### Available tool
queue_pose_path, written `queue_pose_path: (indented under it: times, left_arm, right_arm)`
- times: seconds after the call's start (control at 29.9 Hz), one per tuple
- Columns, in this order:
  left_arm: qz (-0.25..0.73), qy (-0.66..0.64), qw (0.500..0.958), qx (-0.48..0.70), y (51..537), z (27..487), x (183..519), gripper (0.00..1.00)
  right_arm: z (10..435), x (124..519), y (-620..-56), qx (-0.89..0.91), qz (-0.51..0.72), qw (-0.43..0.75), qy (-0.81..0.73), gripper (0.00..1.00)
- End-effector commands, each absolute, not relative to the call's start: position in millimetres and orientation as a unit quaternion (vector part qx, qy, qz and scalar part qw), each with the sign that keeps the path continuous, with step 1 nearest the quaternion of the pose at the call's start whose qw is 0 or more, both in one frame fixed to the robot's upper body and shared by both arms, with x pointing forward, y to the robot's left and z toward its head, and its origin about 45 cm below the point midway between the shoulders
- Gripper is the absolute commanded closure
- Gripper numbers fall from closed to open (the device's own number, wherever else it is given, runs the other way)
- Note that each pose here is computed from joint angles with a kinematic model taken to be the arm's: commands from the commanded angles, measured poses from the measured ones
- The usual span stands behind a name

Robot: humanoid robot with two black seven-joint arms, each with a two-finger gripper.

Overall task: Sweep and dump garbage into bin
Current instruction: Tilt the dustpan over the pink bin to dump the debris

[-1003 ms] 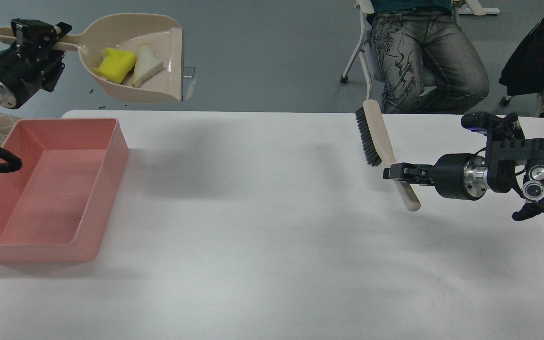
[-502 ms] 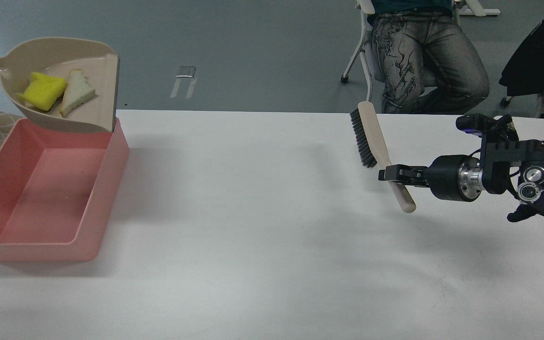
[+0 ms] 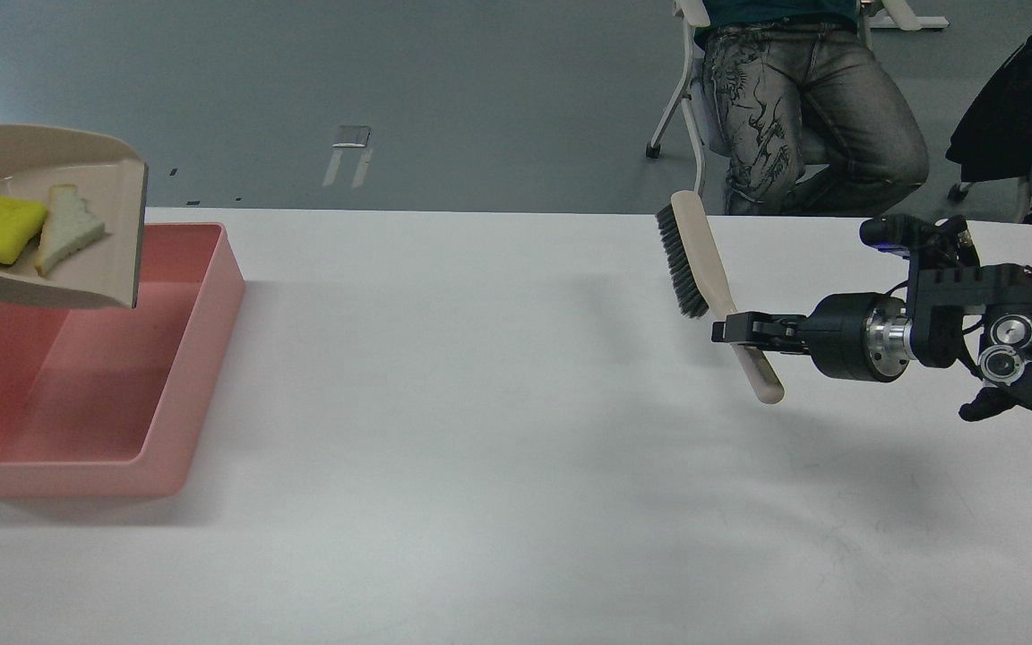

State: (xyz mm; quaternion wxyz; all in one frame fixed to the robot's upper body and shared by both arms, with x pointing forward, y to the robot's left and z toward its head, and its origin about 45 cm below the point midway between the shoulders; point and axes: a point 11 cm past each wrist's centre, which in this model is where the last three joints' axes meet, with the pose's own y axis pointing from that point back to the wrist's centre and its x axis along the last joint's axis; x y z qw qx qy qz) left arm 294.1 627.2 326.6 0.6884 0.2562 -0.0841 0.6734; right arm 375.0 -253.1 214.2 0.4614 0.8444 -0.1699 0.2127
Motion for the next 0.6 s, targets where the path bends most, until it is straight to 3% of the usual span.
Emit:
queue_pose_path:
  times: [0.0,0.27,0.57]
  left_arm:
    - [0.679,-0.071,0.675,0.281,638.4,315.2,278.7,1.00]
    - [0.674,-0.084,0.638,0.362,663.2,310.9,256.4,1.00]
    - [0.668,-0.124,0.605,0.415,679.8,338.1,246.6,1.00]
  right_arm:
    - [214.5,375.2,-253.1,0.844,0.213,0.461,-0.170,1.00]
    - [214.6,374.9,-252.6,0.845,0.213,0.461,-0.170,1.00]
    - [213.8,374.8,-254.1,0.844,0.212,0.462,-0.171,1.00]
